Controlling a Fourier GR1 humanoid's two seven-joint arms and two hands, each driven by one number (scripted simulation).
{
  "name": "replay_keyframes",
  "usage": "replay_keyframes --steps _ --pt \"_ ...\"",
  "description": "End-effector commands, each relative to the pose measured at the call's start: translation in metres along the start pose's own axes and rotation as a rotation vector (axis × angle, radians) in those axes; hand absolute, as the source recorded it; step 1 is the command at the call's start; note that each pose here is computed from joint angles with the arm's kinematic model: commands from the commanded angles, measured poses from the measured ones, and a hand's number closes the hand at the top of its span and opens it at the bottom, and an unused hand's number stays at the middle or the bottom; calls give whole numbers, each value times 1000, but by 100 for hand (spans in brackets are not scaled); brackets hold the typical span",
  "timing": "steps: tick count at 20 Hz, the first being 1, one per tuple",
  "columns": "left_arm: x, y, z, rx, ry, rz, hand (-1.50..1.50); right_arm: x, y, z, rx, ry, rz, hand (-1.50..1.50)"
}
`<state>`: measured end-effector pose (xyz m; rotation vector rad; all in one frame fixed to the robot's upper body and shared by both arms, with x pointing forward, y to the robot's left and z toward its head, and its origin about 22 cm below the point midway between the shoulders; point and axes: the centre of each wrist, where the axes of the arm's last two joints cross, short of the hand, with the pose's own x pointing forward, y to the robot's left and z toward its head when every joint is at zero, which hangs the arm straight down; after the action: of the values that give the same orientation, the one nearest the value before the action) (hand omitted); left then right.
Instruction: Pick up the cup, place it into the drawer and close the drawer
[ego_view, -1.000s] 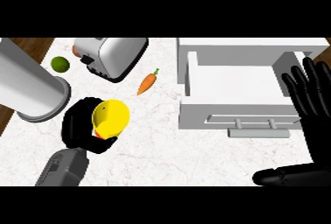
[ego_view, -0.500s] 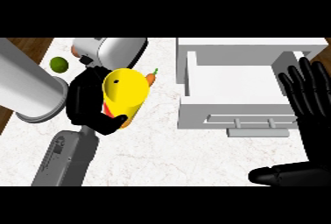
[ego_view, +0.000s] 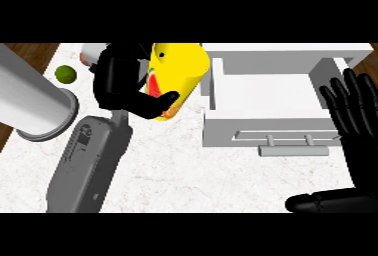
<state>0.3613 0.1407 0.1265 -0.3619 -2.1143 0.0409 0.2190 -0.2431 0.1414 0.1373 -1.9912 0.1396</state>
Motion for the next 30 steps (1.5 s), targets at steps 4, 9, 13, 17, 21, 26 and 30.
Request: replay_keyframes --steps 4,9,13,17,21,26,30 --pt "37 -29 -41 -31 22 -46 150 2 -22 -4 -19 14 7 -150" --pt "13 -63 -62 -49 64 -98 150 -22 -7 8 -13 20 4 -150" --pt "21 -68 -89 -72 75 -116 150 -4 -12 6 -8 2 7 -150" --pt "-23 -71 -72 -43 120 -138 150 -17 -19 -14 -2 1 -4 -150" --pt "-16 -101 -84 -23 141 -138 150 2 1 -8 -4 0 -14 -150" --pt "-50 -79 -73 -31 168 -171 150 -10 -14 -6 -2 -3 4 -150" --pt "-43 -99 -88 -27 224 -207 150 -8 -18 -12 21 -16 14 -150"
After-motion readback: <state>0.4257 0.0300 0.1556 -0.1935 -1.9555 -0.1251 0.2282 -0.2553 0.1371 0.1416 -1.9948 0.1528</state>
